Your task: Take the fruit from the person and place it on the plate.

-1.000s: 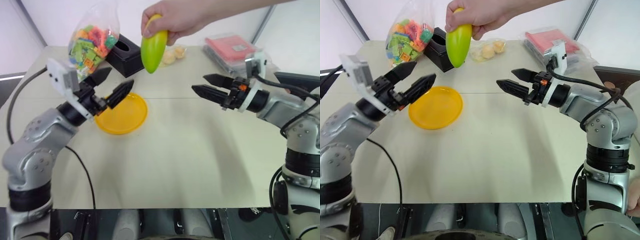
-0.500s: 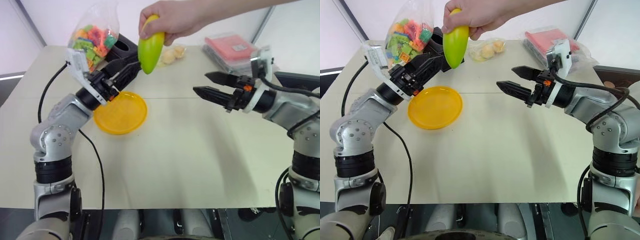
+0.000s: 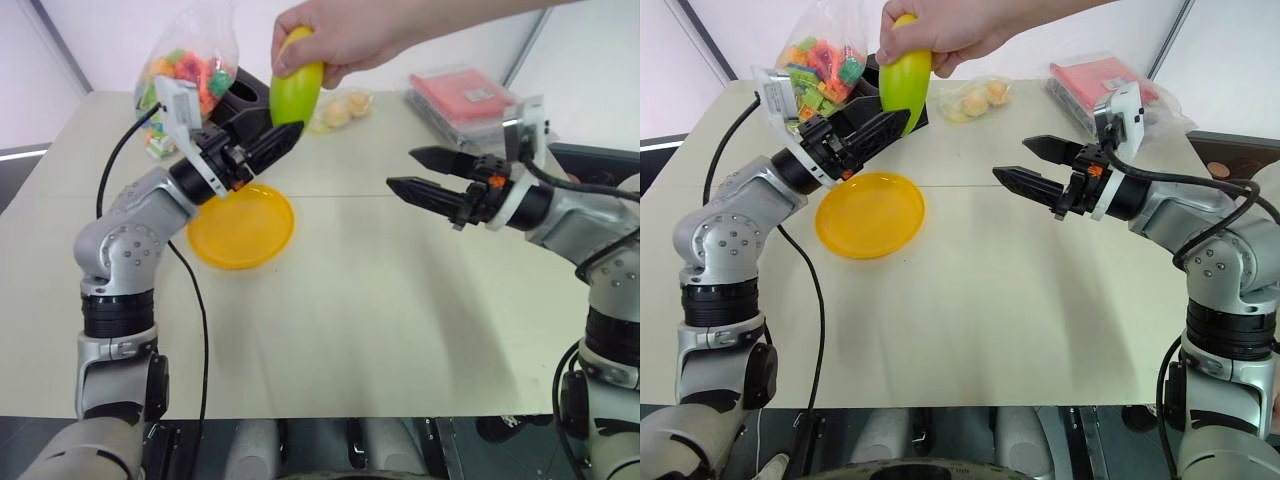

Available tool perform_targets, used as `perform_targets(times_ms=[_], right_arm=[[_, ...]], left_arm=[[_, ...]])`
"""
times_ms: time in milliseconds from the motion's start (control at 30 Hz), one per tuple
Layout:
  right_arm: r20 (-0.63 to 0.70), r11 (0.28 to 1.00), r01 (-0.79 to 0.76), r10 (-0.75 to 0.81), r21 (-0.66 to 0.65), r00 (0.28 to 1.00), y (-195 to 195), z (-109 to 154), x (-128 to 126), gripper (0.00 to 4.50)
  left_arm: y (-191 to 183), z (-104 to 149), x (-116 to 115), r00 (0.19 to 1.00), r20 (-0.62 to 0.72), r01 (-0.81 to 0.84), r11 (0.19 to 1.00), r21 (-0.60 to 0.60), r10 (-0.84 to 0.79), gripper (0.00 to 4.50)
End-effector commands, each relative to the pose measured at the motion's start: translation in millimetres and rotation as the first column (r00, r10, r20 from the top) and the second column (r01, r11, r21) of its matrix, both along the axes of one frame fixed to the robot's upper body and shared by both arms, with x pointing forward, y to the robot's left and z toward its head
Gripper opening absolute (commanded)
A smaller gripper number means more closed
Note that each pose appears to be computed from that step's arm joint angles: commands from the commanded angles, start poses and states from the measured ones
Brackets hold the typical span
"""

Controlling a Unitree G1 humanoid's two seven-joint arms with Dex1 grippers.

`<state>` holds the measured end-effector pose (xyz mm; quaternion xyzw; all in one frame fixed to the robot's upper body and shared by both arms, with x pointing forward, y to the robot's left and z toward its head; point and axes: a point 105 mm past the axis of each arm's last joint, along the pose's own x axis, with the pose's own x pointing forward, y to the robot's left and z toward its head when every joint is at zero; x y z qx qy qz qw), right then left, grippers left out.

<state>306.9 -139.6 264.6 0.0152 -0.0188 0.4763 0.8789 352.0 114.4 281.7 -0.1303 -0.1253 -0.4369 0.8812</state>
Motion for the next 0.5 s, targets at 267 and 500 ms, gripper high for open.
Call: perform_targets(times_ms=[267,500], right_arm=[[0.076,1.000,0.008,-0.008,-0.002,0.997,1.0,9.3,-7.4,4.45],[0.068,1.000,0.020,-0.019,-0.010,0.997,-0.9,6.5,-6.0,4.50]], left_arm=[[-7.4,24.1,1.6,0.995,0.095,0.015,1.000,-0.016,-0.013,4.50],[-6.4,24.2,1.5,0.995,0.100,0.007,1.000,-0.025,-0.004,2.75]])
